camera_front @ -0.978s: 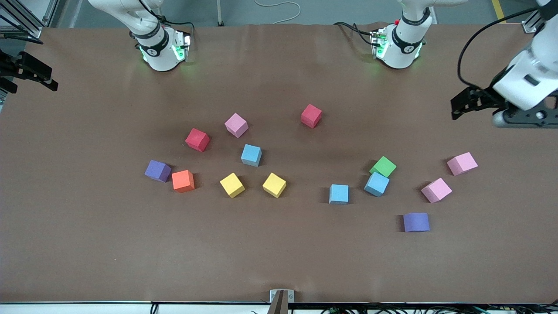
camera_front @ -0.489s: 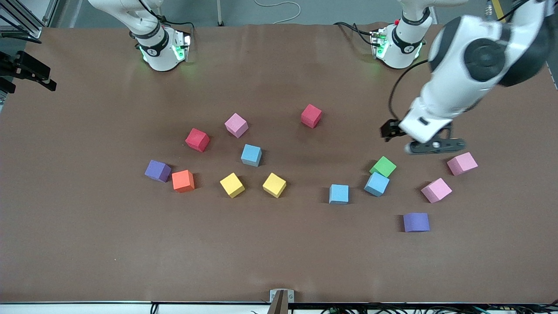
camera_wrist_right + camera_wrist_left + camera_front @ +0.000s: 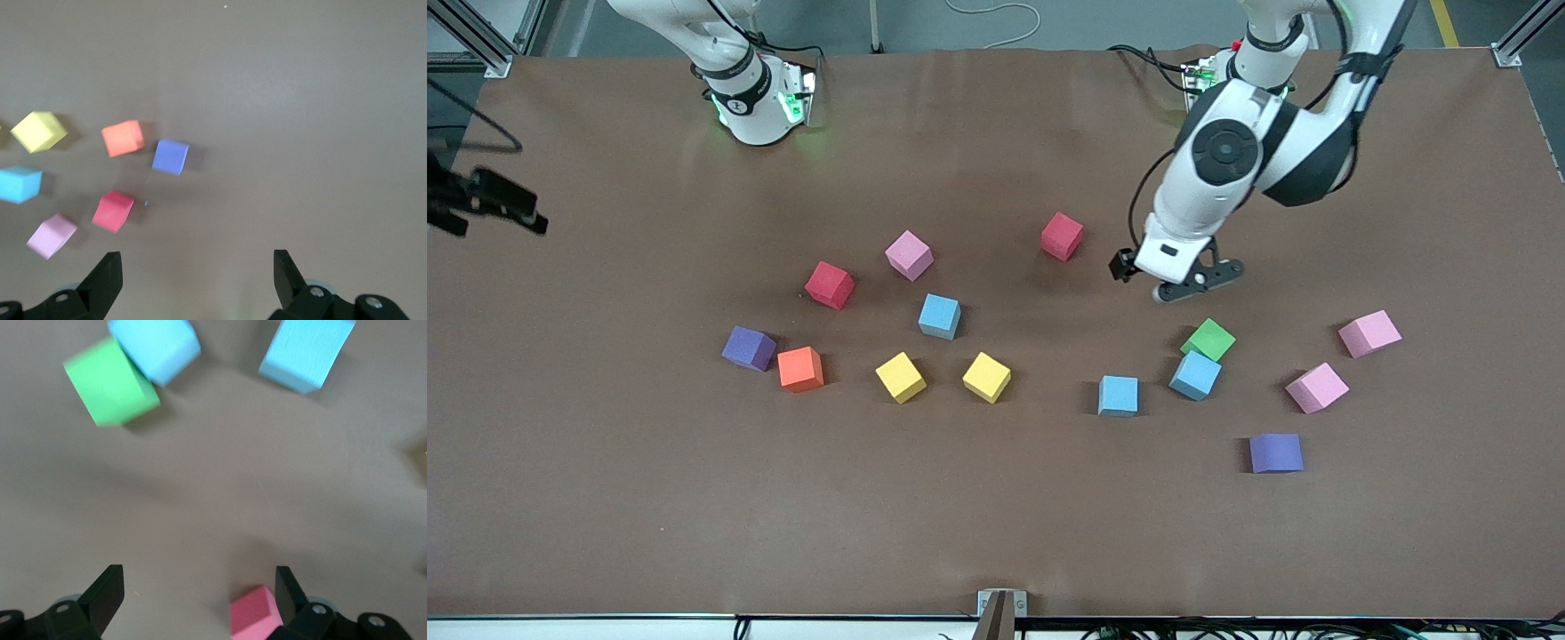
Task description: Arrange 11 blocks into digit 3
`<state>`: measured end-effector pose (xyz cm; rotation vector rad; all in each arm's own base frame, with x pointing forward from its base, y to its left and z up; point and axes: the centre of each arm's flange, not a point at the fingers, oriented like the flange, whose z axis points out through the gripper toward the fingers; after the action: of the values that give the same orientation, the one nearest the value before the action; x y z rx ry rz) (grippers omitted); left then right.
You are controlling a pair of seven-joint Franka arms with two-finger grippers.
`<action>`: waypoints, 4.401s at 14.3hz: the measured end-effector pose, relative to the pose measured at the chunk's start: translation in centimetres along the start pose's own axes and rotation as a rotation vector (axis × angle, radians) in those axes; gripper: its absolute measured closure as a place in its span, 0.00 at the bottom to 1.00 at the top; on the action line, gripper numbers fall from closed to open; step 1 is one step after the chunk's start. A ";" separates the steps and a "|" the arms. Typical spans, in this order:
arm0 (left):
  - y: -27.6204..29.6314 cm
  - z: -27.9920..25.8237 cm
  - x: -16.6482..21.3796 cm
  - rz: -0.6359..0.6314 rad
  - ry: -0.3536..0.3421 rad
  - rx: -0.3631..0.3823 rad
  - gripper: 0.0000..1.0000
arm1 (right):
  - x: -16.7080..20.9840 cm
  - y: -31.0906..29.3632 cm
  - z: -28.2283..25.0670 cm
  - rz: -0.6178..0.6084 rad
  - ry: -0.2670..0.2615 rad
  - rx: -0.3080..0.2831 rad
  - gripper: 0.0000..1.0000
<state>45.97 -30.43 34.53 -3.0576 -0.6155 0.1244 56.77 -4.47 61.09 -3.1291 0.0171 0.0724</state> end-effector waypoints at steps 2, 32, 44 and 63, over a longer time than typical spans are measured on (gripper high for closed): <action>1.1 2.3 -2.8 -0.123 -0.004 -0.004 0.00 | 1.8 0.3 2.5 0.004 -0.014 -0.002 0.00; 5.7 15.6 -13.2 -0.586 -0.121 -0.003 0.37 | -11.1 -35.0 29.5 0.699 -0.040 0.028 0.00; 15.7 10.8 -19.0 -0.107 0.047 -0.099 0.45 | -17.9 -37.5 41.0 0.673 0.027 0.054 0.00; 17.6 14.5 -20.9 0.446 0.004 0.072 0.45 | -13.3 -29.9 32.5 0.948 -0.035 0.024 0.41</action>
<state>32.37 -54.74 21.05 -3.0643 0.0791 0.1412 42.33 25.95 29.59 -2.7738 1.4431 0.1253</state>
